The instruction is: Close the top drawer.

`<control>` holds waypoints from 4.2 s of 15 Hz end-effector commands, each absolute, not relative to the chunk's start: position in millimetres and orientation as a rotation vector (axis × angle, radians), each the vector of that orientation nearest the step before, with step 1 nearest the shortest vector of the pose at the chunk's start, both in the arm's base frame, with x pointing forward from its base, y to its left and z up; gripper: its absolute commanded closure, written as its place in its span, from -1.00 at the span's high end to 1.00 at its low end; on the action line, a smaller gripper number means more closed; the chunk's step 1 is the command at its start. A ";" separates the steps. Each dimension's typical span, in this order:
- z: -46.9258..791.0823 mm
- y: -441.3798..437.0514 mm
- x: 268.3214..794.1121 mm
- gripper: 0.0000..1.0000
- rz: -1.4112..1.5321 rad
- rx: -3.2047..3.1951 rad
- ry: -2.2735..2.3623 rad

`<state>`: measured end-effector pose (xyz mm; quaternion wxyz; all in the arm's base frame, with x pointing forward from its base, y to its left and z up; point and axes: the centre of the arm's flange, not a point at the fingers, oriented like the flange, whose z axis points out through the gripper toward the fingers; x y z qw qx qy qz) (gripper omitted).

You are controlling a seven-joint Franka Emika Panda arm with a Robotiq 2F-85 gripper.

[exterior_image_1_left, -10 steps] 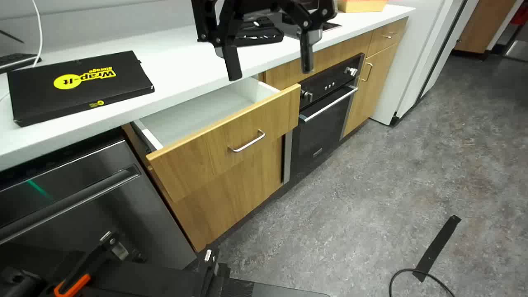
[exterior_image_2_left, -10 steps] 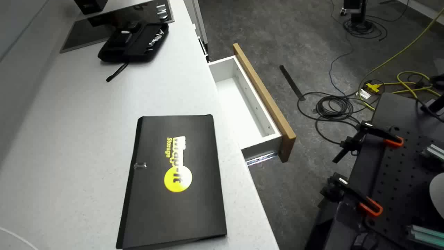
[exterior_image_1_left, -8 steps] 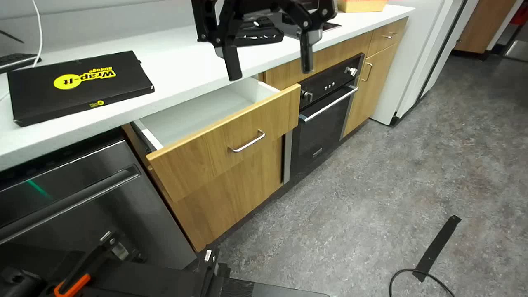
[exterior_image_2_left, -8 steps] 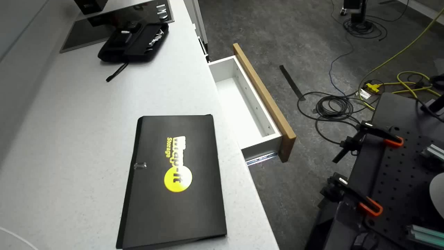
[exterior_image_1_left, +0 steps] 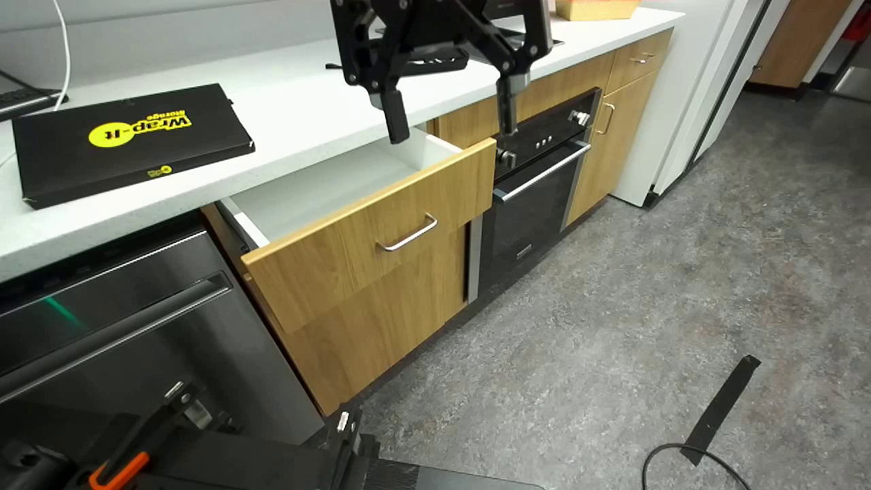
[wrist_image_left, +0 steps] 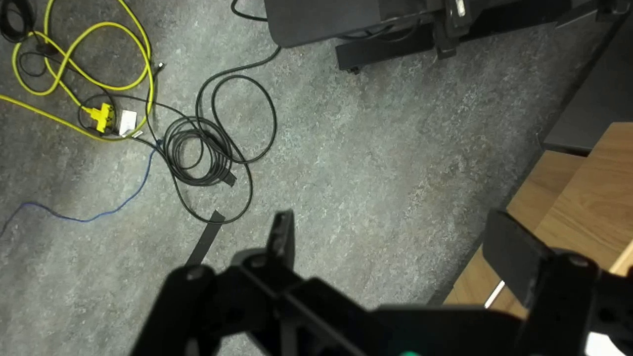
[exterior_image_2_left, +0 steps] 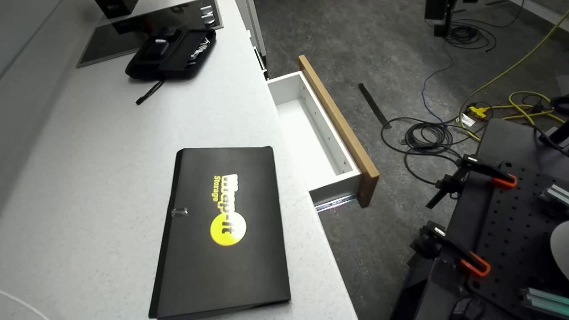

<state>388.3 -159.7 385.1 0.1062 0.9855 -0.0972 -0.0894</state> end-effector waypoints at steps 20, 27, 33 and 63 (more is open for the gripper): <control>180.8 -191.8 538.0 1.00 -0.184 2.905 -0.653; 120.9 -195.9 567.5 1.00 -0.176 2.819 -0.765; 100.6 -182.6 608.8 1.00 -0.201 2.914 -0.766; 96.7 -85.8 688.7 1.00 -0.538 3.178 -0.301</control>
